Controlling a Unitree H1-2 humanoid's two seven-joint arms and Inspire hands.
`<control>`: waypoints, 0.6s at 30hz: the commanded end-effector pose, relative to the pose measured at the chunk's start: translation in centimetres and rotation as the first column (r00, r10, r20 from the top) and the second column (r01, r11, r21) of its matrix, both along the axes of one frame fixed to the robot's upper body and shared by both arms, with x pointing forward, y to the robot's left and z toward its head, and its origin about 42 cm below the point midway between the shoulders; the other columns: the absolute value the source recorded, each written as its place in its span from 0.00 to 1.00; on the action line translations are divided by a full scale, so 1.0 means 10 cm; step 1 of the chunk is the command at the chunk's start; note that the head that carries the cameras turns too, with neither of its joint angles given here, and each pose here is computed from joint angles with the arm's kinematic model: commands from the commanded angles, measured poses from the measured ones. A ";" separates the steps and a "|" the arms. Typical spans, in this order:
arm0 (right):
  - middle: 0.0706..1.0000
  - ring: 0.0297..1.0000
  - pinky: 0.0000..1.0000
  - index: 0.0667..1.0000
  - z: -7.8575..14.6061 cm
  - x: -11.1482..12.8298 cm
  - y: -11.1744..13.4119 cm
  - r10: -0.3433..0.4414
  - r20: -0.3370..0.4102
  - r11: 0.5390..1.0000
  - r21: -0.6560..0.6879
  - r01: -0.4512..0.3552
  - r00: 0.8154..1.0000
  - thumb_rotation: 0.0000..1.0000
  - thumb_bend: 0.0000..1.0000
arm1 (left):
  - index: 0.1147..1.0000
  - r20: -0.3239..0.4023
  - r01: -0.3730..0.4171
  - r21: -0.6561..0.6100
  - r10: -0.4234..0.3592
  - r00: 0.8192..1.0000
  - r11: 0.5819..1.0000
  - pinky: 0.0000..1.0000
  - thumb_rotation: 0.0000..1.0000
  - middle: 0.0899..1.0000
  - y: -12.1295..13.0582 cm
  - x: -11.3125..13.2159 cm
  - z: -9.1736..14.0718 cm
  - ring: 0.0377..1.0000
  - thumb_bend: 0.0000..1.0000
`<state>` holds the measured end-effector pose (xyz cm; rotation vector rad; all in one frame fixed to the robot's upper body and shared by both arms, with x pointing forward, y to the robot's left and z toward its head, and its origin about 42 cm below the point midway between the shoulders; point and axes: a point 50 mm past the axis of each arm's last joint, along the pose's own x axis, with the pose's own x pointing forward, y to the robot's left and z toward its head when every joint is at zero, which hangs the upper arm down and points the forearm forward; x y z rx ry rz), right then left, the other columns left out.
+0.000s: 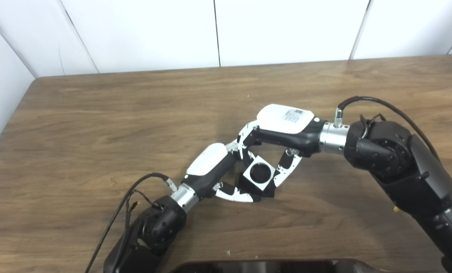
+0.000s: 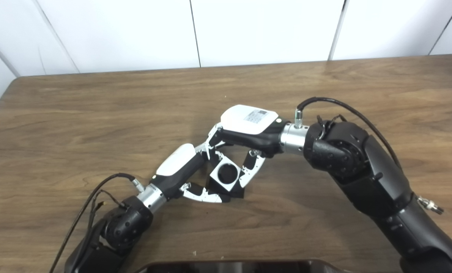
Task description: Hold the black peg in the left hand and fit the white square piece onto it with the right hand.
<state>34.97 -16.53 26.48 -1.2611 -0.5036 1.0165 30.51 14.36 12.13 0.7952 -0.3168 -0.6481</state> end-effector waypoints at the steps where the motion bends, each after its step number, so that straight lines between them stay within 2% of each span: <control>1: 0.74 0.78 0.70 0.44 0.03 0.11 -0.02 -0.036 0.040 0.999 -0.039 0.037 0.999 0.14 0.52 | 0.43 -0.074 0.031 0.116 -0.023 0.997 0.993 0.92 0.08 0.91 0.01 -0.13 -0.20 0.98 0.52; 10: 0.73 0.77 0.72 0.44 -0.12 0.13 -0.05 -0.067 0.005 0.996 -0.050 0.068 0.998 0.14 0.52 | 0.43 -0.080 0.030 0.117 -0.021 0.997 0.993 0.92 0.08 0.92 -0.01 -0.13 -0.18 0.98 0.52; 18: 0.73 0.76 0.69 0.44 -0.26 0.12 -0.12 -0.076 -0.001 0.991 -0.108 0.076 0.997 0.14 0.52 | 0.43 -0.070 0.028 0.121 -0.020 0.997 0.992 0.92 0.08 0.92 0.01 -0.13 -0.18 0.98 0.52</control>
